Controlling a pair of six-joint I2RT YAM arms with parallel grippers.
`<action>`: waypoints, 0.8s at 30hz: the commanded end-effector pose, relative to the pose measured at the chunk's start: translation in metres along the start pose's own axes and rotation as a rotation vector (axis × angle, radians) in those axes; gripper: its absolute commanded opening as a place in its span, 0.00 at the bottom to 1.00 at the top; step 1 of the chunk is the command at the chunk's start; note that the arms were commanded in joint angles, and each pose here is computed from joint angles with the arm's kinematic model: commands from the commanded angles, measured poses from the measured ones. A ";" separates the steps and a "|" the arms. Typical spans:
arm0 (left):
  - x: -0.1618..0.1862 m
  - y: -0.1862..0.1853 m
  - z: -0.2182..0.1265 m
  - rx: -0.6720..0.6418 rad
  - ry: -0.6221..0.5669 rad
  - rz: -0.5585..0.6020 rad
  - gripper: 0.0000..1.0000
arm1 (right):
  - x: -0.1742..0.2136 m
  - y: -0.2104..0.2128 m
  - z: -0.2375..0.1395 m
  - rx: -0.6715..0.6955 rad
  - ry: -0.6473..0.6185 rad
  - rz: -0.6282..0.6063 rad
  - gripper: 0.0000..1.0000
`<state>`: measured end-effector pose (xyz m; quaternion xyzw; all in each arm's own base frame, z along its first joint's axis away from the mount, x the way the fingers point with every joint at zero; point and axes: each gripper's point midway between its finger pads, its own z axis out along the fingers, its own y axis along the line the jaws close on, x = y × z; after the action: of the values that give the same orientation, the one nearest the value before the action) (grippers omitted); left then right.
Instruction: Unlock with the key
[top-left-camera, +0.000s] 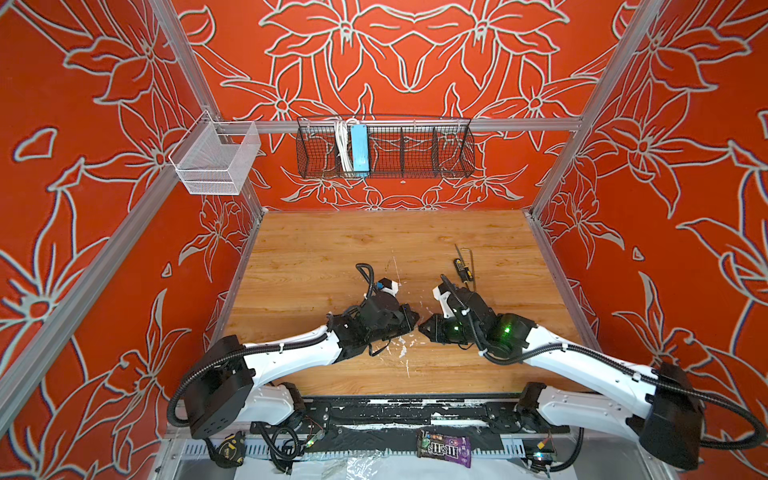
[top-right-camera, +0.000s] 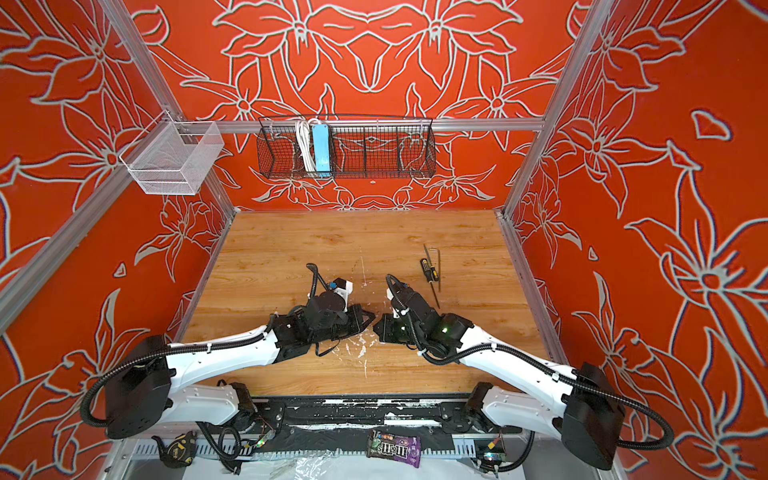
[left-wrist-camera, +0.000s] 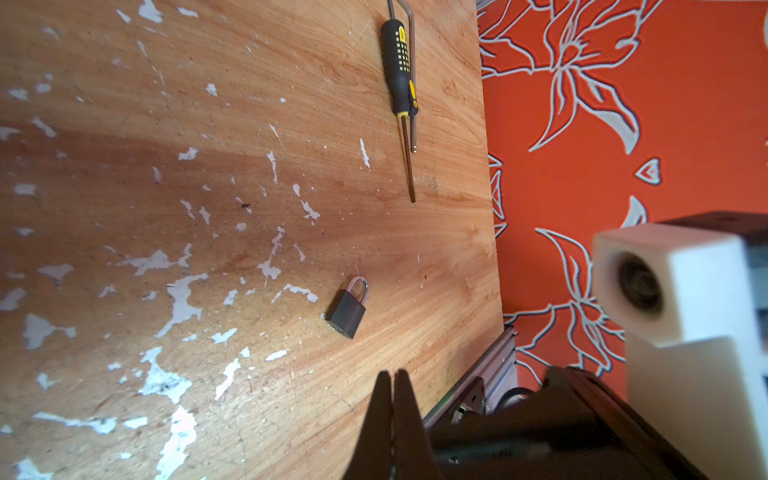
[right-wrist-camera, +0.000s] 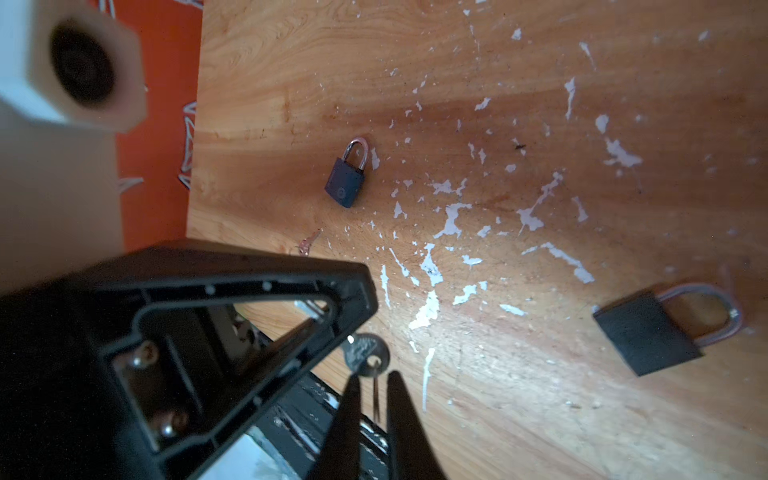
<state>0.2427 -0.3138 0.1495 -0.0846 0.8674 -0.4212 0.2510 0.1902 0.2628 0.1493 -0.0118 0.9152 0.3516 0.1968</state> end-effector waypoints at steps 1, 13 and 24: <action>-0.012 -0.011 -0.010 0.000 -0.044 0.091 0.00 | -0.003 -0.003 -0.010 -0.008 -0.027 -0.016 0.36; -0.043 -0.074 -0.030 0.229 0.045 0.475 0.00 | -0.018 0.044 -0.074 -0.267 -0.052 -0.304 0.61; -0.055 -0.120 -0.046 0.404 0.057 0.616 0.00 | -0.043 0.066 -0.099 -0.476 -0.103 -0.374 0.61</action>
<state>0.2633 -0.3337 0.2705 0.2076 0.7807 -0.4771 0.3462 0.1917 0.2357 0.2529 -0.1600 0.8173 0.4765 0.2819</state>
